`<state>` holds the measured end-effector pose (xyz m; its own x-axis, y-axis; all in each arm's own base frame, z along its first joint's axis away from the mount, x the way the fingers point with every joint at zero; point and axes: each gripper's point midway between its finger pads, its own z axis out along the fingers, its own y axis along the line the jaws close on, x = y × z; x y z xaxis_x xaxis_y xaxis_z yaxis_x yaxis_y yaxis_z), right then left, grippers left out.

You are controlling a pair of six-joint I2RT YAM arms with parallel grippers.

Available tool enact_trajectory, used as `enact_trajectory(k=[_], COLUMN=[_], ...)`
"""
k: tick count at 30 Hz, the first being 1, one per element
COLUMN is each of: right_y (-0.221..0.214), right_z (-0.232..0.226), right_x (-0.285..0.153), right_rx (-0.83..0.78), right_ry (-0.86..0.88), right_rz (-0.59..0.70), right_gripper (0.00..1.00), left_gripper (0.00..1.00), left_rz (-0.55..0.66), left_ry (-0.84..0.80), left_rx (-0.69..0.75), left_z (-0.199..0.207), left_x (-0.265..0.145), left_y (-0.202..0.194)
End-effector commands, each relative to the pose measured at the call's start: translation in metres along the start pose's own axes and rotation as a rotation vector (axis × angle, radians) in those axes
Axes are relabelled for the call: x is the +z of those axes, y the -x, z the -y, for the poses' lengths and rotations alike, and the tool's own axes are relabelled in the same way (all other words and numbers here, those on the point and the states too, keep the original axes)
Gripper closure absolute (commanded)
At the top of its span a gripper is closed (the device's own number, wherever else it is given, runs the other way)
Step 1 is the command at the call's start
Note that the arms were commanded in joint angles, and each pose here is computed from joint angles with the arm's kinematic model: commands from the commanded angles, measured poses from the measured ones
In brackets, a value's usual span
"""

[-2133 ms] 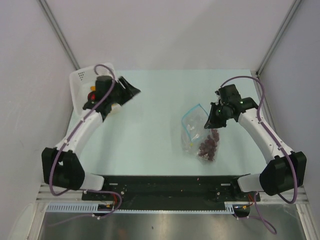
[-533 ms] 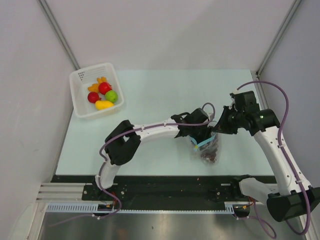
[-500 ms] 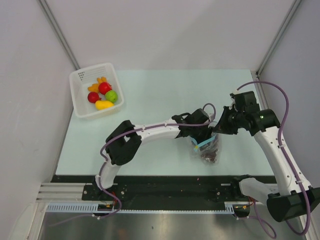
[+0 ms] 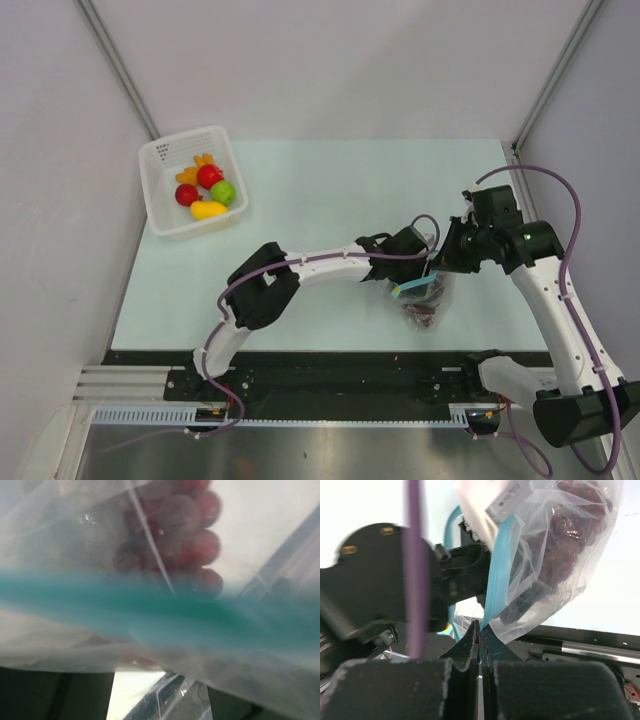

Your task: Open the zip-top bag and remove the fake food

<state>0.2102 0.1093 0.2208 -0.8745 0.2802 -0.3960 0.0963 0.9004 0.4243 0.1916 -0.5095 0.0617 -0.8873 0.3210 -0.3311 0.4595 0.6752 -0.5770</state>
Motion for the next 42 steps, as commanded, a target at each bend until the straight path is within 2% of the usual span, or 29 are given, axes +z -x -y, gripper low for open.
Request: enact_trajectory(k=[1, 5, 6, 7, 12, 14, 15, 18, 31, 36, 42], right_y=[-0.001, -0.004, -0.005, -0.005, -0.008, -0.01, -0.01, -0.017, -0.022, -0.021, -0.008], right_z=[-0.001, 0.003, 0.004, 0.005, 0.011, 0.012, 0.012, 0.009, 0.003, 0.002, 0.028], right_x=[-0.01, -0.011, -0.011, -0.011, -0.011, -0.01, -0.01, -0.006, 0.003, 0.007, 0.008], right_rx=[-0.023, -0.025, -0.025, -0.024, -0.036, -0.041, -0.043, -0.057, -0.103, -0.12, -0.123], right_ry=[0.018, 0.007, 0.004, 0.001, -0.018, -0.021, -0.016, 0.01, 0.035, 0.028, -0.119], right_rz=[0.034, 0.032, 0.032, 0.032, 0.031, 0.025, 0.023, -0.011, -0.04, -0.034, 0.03], right_gripper=[1.0, 1.0, 1.0, 1.0, 1.0, 1.0, 1.0, 1.0, 1.0, 1.0, 1.0], left_gripper=[0.37, 0.44, 0.48, 0.59, 0.85, 0.89, 0.95, 1.0, 1.0, 1.0, 1.0], left_rz=[-0.006, 0.001, -0.001, 0.002, 0.071, 0.11, 0.123, 0.164, 0.308, 0.331, 0.377], left_ry=[0.081, 0.065, 0.058, 0.045, -0.002, -0.009, -0.011, -0.036, -0.15, -0.193, -0.157], left_rx=[-0.027, -0.021, -0.017, -0.011, 0.029, 0.042, 0.044, 0.058, 0.122, 0.118, 0.147], left_z=[-0.019, -0.016, -0.015, -0.01, 0.012, 0.018, 0.02, 0.029, 0.087, 0.104, 0.109], left_x=[0.019, 0.019, 0.018, 0.015, -0.016, -0.035, -0.042, -0.066, -0.147, -0.163, -0.193], left_y=[-0.008, -0.006, -0.006, -0.004, 0.021, 0.035, 0.04, 0.056, 0.099, 0.107, 0.113])
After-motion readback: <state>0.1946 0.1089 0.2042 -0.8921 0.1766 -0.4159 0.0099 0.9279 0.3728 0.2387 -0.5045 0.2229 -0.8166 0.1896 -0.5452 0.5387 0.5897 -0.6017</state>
